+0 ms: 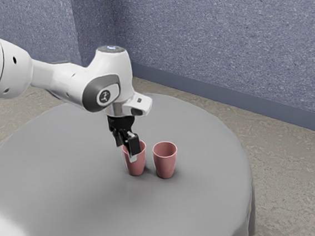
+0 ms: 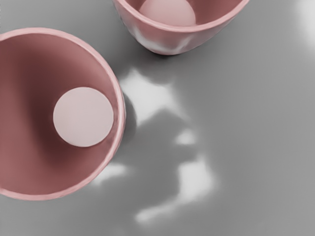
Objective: Place the left cup onto the right cup
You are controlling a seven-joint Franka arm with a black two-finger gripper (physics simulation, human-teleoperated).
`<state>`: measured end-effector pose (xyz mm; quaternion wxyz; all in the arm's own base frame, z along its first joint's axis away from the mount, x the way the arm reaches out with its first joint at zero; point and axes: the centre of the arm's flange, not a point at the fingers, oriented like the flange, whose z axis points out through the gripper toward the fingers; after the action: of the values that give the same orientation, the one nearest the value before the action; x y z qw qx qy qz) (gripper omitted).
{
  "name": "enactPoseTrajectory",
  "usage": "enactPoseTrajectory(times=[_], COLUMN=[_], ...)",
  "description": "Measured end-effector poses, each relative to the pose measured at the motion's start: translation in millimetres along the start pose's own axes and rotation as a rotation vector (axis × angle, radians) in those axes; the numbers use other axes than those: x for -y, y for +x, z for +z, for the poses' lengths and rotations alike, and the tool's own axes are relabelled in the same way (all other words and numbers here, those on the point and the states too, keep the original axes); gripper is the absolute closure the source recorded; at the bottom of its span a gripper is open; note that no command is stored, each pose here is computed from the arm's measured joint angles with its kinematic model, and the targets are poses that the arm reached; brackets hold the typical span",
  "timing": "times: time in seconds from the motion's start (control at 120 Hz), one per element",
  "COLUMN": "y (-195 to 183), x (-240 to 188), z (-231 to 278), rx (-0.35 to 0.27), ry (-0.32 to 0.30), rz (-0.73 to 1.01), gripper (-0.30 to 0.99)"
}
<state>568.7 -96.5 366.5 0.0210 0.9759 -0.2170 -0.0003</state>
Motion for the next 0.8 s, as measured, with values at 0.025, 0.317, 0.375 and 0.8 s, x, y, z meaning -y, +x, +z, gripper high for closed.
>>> enactPoseTrajectory(times=[0.025, 0.317, 0.375, 0.8], y=[0.8, 7.4, 10.7, 32.9], x=[0.7, 10.3, 9.4, 6.8], z=[1.8, 16.4, 15.3, 18.2], rx=[0.0, -0.015, -0.023, -0.043], ry=[0.001, 0.015, 0.016, 0.03], rz=[0.0, -0.004, -0.001, 0.027], gripper=[0.02, 0.02, 0.02, 0.02])
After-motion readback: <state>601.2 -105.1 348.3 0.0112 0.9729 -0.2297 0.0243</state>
